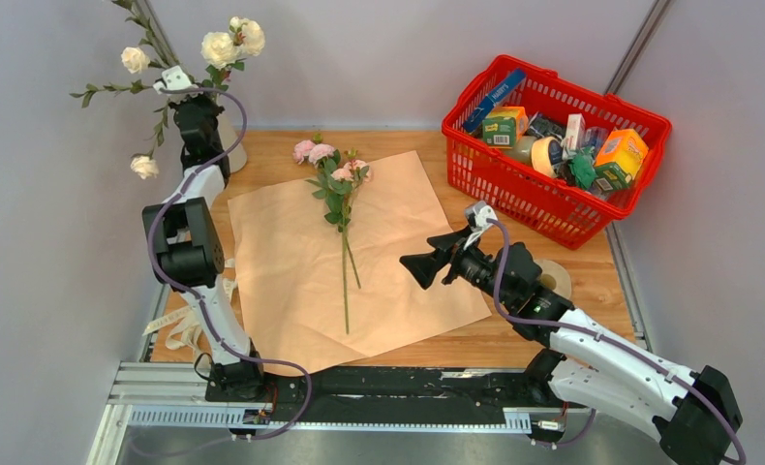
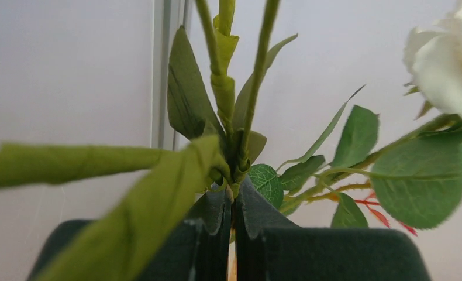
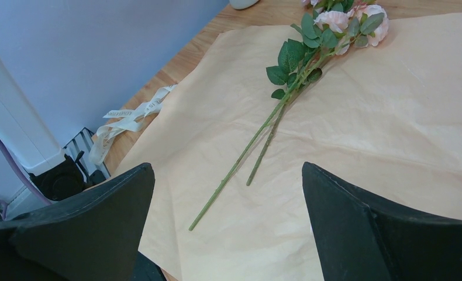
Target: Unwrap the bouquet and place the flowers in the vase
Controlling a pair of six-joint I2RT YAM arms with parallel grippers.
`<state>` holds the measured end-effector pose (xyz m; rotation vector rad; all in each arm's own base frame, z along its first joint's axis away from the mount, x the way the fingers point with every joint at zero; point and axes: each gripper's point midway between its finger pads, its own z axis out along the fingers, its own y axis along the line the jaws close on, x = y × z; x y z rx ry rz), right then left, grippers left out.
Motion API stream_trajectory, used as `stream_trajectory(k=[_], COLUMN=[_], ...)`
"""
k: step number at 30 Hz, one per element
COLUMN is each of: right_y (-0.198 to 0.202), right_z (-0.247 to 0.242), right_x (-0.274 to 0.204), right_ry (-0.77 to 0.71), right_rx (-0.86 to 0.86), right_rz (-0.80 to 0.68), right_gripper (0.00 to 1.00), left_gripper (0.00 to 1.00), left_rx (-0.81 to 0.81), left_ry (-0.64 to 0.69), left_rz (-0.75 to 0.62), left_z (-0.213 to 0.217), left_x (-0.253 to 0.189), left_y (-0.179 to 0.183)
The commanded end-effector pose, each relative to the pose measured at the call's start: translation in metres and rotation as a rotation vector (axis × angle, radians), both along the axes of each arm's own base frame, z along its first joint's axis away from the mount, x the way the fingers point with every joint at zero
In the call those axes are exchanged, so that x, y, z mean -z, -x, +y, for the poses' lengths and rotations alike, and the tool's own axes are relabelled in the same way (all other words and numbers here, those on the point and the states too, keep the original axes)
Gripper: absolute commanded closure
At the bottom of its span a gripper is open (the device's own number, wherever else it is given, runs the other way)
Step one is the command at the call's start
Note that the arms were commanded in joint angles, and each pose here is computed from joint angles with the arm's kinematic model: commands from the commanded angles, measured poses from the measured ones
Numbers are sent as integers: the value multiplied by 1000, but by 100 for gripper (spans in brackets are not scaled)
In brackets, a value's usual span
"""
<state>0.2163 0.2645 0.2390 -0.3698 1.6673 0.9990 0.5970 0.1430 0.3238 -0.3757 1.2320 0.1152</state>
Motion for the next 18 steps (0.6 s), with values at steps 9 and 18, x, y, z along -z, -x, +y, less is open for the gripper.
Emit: stream_trajectory(k=[9, 18], right_y=[-1, 4], right_z=[3, 2], right_x=[-29, -34], right_ry=[-78, -101], right_rx=[-12, -29], right_rz=[-45, -42], right_gripper=[0, 0], left_gripper=[97, 60], left_rx=[-38, -8], left_ry=[18, 55], left_rz=[130, 208], left_z=[27, 19], left_x=[20, 24], left_y=[-27, -16])
